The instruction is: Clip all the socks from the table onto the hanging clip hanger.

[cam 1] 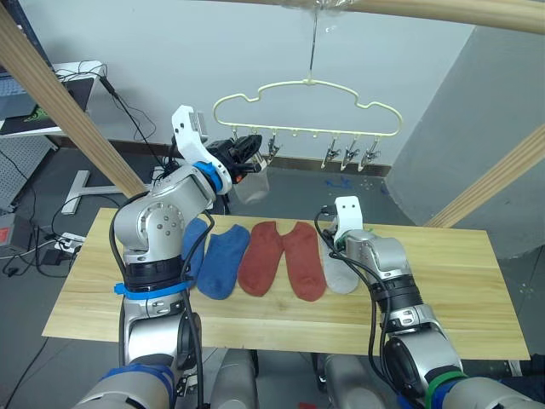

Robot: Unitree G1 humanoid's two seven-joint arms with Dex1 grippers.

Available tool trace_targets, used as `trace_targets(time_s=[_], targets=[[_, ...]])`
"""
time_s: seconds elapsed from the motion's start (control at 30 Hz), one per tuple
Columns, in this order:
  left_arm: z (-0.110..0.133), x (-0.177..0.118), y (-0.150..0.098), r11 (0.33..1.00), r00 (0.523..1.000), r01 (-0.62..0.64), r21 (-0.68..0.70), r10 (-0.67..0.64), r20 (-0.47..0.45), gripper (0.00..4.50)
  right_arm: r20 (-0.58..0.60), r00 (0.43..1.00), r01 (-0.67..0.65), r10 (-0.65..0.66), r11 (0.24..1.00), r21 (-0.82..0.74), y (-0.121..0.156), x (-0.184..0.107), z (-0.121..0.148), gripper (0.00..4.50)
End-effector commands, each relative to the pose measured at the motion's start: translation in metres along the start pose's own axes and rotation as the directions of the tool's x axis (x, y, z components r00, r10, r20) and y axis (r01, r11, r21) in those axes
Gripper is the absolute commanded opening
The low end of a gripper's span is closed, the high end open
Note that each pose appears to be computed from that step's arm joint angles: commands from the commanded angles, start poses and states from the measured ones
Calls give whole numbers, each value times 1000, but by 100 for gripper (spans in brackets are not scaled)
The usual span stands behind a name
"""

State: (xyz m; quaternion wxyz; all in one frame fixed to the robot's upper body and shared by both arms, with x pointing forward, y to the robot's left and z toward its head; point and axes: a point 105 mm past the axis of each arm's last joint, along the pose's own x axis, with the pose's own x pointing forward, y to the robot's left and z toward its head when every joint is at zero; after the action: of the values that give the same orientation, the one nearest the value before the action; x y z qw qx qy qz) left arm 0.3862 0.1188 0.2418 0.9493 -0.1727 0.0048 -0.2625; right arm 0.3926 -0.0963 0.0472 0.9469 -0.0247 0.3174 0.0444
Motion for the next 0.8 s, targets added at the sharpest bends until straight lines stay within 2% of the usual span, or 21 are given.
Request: trace_targets(time_s=[0.03,0.17,0.2,0.3,0.47,0.67,0.8], targets=[[12,-4,-10,999,999,34,36,-35,37,17,-54,998,21,-20,1000,14,-7,2,-14,171],[13,-5,-9,999,999,36,33,-37,35,17,-63,998,17,-15,1000,19,-7,1,-16,28],[13,-5,-9,999,999,37,31,-38,35,17,-66,998,16,-14,1000,18,-7,1,-16,4],[12,-5,-10,999,998,47,13,-47,30,17,-71,997,-8,9,1000,12,-4,-1,-16,4],[13,-6,-10,996,997,73,-42,-72,18,17,20,997,-77,79,993,-87,-1,-15,7,4],[17,-7,-4,993,997,74,-87,-73,14,17,125,960,-205,252,931,-304,16,-51,33,4],[19,-8,-1,990,997,74,-119,-73,14,17,161,922,-273,353,885,-376,28,-76,46,4]])
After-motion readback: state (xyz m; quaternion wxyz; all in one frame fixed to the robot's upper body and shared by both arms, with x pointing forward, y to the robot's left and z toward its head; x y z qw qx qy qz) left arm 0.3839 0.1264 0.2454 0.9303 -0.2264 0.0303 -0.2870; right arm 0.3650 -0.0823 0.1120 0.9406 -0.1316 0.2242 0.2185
